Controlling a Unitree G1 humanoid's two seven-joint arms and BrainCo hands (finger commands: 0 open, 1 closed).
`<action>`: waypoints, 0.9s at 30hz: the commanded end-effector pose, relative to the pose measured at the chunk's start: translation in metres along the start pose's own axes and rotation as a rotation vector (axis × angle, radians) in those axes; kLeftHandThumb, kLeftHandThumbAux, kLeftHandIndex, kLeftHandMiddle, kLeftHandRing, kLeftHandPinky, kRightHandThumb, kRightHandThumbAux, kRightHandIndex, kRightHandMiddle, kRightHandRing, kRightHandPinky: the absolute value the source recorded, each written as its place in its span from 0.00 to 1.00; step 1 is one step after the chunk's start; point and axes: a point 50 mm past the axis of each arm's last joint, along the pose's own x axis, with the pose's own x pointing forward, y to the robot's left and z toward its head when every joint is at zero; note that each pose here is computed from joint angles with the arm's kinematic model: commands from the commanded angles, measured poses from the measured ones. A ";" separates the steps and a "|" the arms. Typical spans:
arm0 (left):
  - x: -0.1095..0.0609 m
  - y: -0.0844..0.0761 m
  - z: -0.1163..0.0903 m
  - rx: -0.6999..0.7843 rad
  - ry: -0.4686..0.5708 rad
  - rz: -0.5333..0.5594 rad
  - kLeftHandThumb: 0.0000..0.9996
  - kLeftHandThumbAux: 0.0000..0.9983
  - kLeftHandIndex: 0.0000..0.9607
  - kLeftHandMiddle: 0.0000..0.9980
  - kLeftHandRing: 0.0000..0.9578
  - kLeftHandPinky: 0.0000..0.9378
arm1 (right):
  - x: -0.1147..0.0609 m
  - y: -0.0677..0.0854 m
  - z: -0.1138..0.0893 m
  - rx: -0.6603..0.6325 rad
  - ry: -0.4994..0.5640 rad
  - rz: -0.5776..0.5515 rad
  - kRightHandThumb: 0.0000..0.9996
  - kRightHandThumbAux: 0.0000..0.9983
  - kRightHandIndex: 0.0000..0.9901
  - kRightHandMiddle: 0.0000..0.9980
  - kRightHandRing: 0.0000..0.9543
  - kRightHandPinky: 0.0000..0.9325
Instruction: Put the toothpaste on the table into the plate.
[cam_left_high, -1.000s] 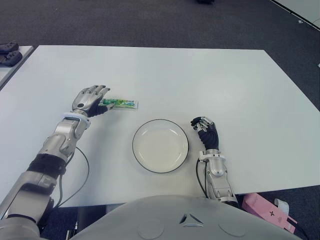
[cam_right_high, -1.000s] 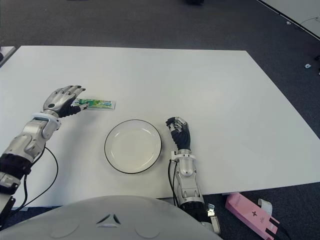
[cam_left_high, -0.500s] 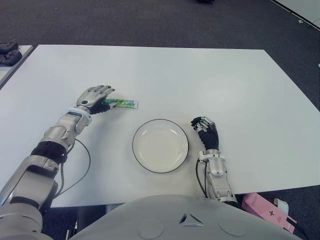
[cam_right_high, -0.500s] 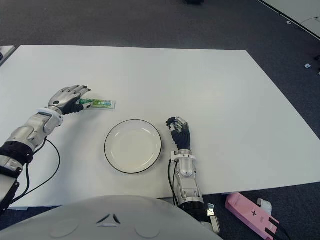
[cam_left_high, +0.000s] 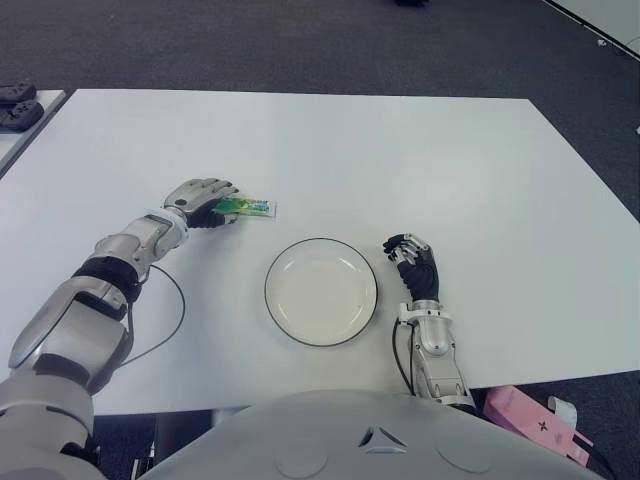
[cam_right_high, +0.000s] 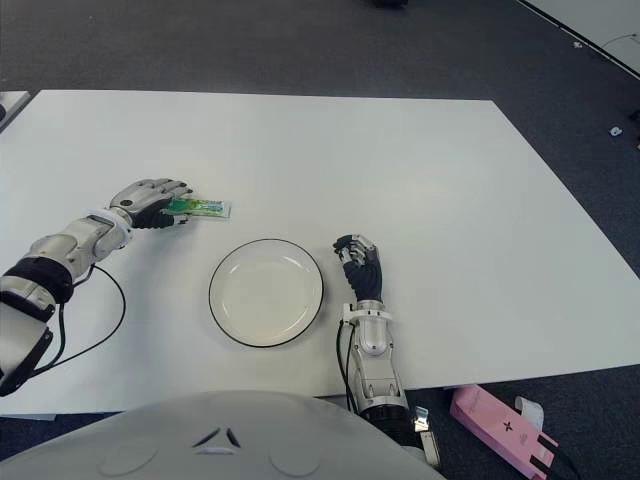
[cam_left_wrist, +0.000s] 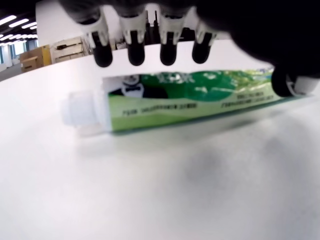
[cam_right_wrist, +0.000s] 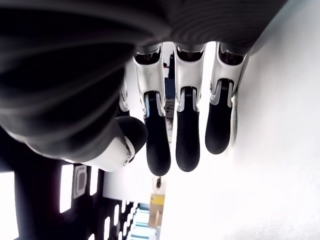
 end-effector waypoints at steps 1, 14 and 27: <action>0.005 -0.001 0.003 0.045 -0.017 -0.058 0.45 0.16 0.00 0.00 0.00 0.00 | -0.003 0.000 -0.003 0.006 0.023 -0.005 0.71 0.73 0.43 0.49 0.49 0.49; 0.005 -0.011 -0.002 0.091 0.021 -0.142 0.45 0.16 0.00 0.00 0.00 0.00 | -0.005 -0.002 -0.003 0.002 0.021 -0.006 0.71 0.73 0.43 0.50 0.49 0.49; 0.002 -0.019 -0.003 0.161 -0.006 -0.237 0.43 0.17 0.00 0.00 0.00 0.00 | -0.006 -0.003 -0.003 0.002 0.028 -0.002 0.71 0.73 0.43 0.49 0.48 0.48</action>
